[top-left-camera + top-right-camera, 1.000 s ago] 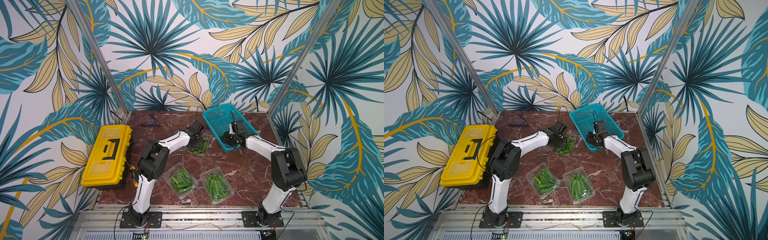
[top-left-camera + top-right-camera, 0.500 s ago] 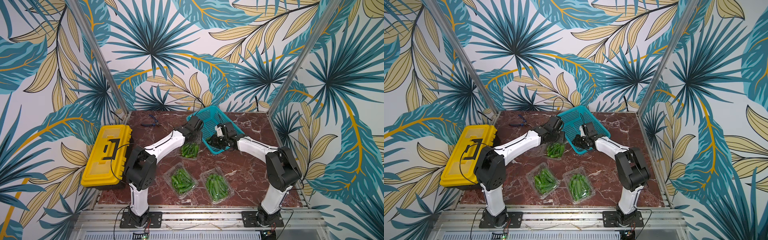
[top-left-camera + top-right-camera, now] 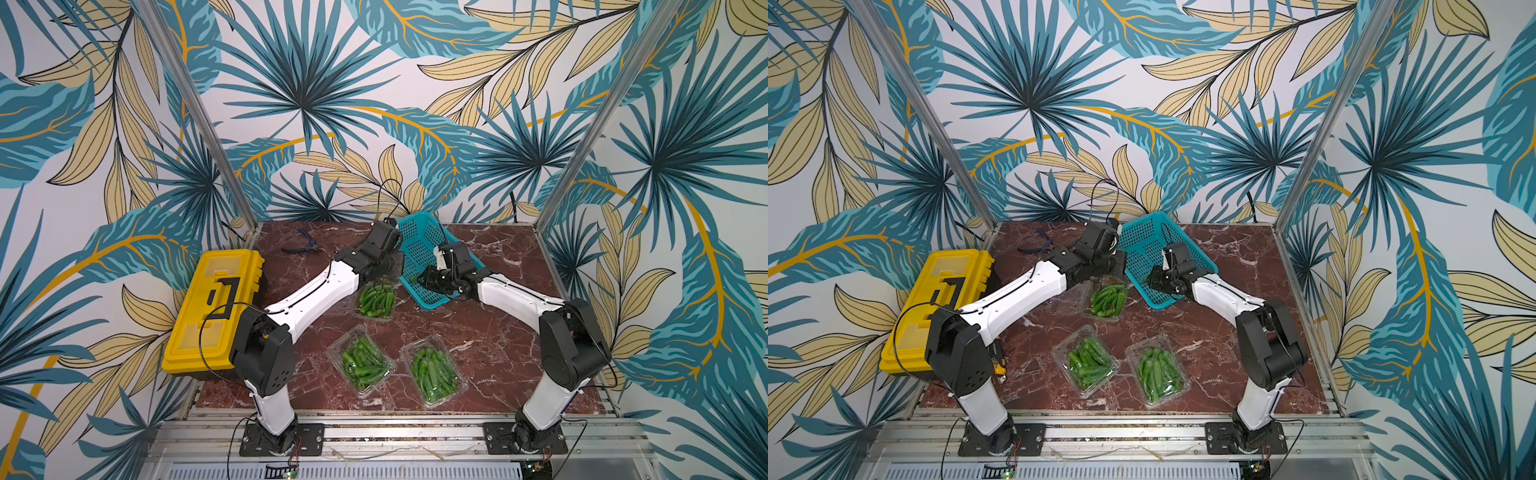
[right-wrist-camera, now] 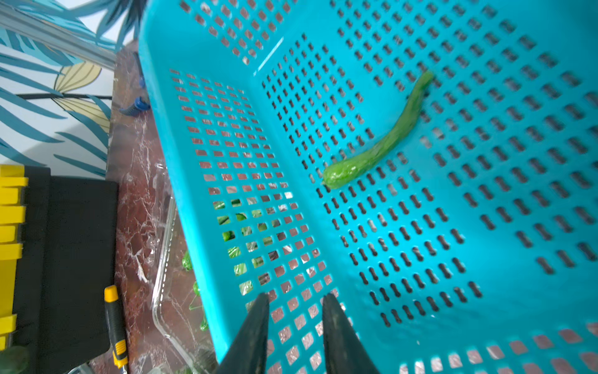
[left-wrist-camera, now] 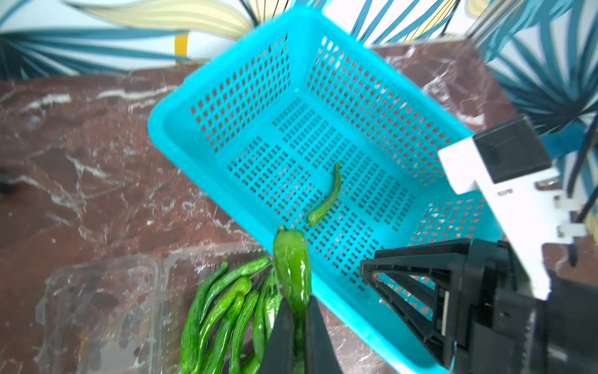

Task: Take small green peppers out of containers
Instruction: Place the green pepper in the basket.

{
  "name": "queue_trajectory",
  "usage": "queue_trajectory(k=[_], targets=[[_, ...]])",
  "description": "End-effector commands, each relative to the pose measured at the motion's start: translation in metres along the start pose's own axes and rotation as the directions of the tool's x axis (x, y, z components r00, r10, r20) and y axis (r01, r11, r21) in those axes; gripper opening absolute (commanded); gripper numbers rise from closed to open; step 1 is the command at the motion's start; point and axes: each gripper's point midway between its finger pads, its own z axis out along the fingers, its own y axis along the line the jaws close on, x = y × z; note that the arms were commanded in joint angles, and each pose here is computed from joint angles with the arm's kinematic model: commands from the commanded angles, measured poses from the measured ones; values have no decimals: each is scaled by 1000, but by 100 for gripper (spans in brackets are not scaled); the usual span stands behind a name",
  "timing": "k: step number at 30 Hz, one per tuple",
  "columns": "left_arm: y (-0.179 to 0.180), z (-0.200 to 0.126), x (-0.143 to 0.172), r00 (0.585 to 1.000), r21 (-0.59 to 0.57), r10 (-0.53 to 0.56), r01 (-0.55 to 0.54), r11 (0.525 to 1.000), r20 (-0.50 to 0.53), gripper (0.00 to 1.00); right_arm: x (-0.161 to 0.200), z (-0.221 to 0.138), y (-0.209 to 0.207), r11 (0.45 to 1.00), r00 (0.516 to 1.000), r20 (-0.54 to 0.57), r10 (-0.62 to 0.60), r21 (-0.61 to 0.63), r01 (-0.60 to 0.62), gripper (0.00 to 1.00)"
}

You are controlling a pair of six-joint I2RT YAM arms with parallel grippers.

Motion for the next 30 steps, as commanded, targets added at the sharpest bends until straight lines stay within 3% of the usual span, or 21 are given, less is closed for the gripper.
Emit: queue_trajectory(k=[1, 8, 9, 12, 15, 20, 26, 30], targets=[[-20, -3, -42, 991, 61, 42, -49, 997, 124, 0, -7, -14, -23, 995, 998, 57, 4, 95, -9, 30], [-44, 40, -71, 986, 130, 57, -78, 988, 159, 3, -1, -31, -45, 984, 998, 65, 6, 180, -18, 30], [-46, 46, -73, 986, 139, 53, -76, 987, 158, 14, 1, -33, -47, 982, 998, 65, 3, 187, -15, 30], [-46, 54, -78, 988, 161, 28, -53, 985, 154, 24, 4, -38, -48, 982, 998, 56, -18, 191, 7, 30], [-41, 52, -83, 988, 169, 4, -30, 985, 157, 51, 9, -38, -45, 985, 999, 40, -37, 170, 30, 30], [-28, 27, -99, 978, 167, -20, -15, 986, 208, 74, 11, -35, -33, 989, 996, 25, -83, 125, 79, 30], [16, -13, -102, 949, 87, -122, 100, 991, 292, 80, 19, -35, 18, 966, 965, 27, -259, 23, 259, 31], [72, -4, -59, 937, -22, -257, 270, 963, 235, 82, 43, -25, 55, 928, 929, -16, -370, -61, 368, 32]])
